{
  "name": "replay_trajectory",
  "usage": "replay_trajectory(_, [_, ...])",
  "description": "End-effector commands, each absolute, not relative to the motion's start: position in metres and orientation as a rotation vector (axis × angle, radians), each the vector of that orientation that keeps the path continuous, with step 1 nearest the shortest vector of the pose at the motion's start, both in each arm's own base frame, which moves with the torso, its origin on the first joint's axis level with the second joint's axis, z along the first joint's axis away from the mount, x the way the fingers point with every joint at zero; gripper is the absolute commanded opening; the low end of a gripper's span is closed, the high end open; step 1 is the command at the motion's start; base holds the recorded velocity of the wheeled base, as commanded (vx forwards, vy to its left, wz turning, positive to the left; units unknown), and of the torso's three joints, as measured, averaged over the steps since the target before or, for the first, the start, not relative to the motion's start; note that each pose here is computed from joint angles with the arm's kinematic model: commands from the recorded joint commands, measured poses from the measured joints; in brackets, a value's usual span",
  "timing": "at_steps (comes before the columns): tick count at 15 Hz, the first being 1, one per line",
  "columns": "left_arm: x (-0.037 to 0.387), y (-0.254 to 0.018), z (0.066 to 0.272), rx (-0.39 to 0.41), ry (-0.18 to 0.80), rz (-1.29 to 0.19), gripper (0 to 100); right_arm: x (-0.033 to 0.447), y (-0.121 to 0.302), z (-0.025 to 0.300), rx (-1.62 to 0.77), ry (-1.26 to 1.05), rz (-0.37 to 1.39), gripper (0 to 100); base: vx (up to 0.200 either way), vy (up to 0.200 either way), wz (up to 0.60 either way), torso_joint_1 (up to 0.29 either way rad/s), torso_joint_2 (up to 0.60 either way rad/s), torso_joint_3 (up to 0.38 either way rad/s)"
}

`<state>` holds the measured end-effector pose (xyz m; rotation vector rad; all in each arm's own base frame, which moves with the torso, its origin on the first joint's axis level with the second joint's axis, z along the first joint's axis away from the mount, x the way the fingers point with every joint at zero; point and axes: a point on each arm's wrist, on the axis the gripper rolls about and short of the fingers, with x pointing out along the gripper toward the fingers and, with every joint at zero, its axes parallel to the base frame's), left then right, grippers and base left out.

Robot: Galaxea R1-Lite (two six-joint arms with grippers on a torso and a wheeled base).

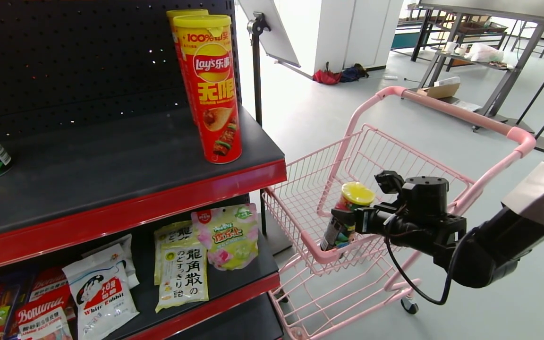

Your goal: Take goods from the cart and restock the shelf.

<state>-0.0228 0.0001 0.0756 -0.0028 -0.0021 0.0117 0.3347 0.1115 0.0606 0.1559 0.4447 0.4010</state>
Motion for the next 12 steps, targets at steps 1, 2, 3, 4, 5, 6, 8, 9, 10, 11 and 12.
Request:
replay_trajectory(1, [-0.023, 0.0, 0.076, -0.003, -0.002, 0.012, 100, 0.342, 0.115, 0.054, 0.159, 0.45, 0.402, 100, 0.0, 0.0, 0.0, 0.0, 0.0, 0.0])
replay_trajectory(2, [-0.023, 0.0, 0.076, -0.003, -0.003, 0.012, 100, 0.345, 0.115, 0.053, 0.159, 0.447, 0.401, 100, 0.0, 0.0, 0.0, 0.0, 0.0, 0.0])
replay_trajectory(3, [-0.023, 0.0, 0.076, -0.003, -0.003, 0.014, 100, 0.347, 0.115, 0.053, 0.158, 0.443, 0.4, 100, 0.0, 0.0, 0.0, 0.0, 0.0, 0.0])
replay_trajectory(4, [-0.023, 0.0, 0.076, -0.003, -0.003, 0.012, 100, 0.347, 0.115, 0.052, 0.158, 0.446, 0.4, 100, 0.0, 0.0, 0.0, 0.0, 0.0, 0.0])
replay_trajectory(5, [-0.023, 0.0, 0.076, -0.003, -0.002, 0.012, 100, 0.347, 0.115, 0.052, 0.157, 0.446, 0.4, 100, 0.0, 0.0, 0.0, 0.0, 0.0, 0.0])
replay_trajectory(6, [-0.023, 0.0, 0.076, -0.003, -0.003, 0.012, 100, 0.348, 0.115, 0.051, 0.156, 0.447, 0.4, 100, 0.0, 0.0, 0.0, 0.0, 0.0, 0.0])
replay_trajectory(8, [-0.023, 0.0, 0.076, -0.003, -0.002, 0.012, 100, 0.351, 0.116, 0.051, 0.157, 0.441, 0.399, 100, 0.0, 0.0, 0.0, 0.0, 0.0, 0.0])
replay_trajectory(9, [-0.023, 0.0, 0.076, -0.002, -0.003, 0.012, 100, 0.352, 0.116, 0.052, 0.157, 0.436, 0.4, 100, 0.0, 0.0, 0.0, 0.0, 0.0, 0.0])
replay_trajectory(10, [-0.023, 0.0, 0.076, -0.002, -0.003, 0.012, 100, 0.353, 0.117, 0.054, 0.158, 0.429, 0.401, 100, 0.0, 0.0, 0.0, 0.0, 0.0, 0.0])
replay_trajectory(11, [-0.023, 0.0, 0.076, -0.002, -0.003, 0.012, 100, 0.354, 0.118, 0.054, 0.158, 0.424, 0.404, 100, 0.0, 0.0, 0.0, 0.0, 0.0, 0.0])
replay_trajectory(12, [-0.023, 0.0, 0.076, -0.002, -0.003, 0.012, 100, 0.355, 0.119, 0.055, 0.159, 0.42, 0.406, 100, 0.0, 0.0, 0.0, 0.0, 0.0, 0.0])
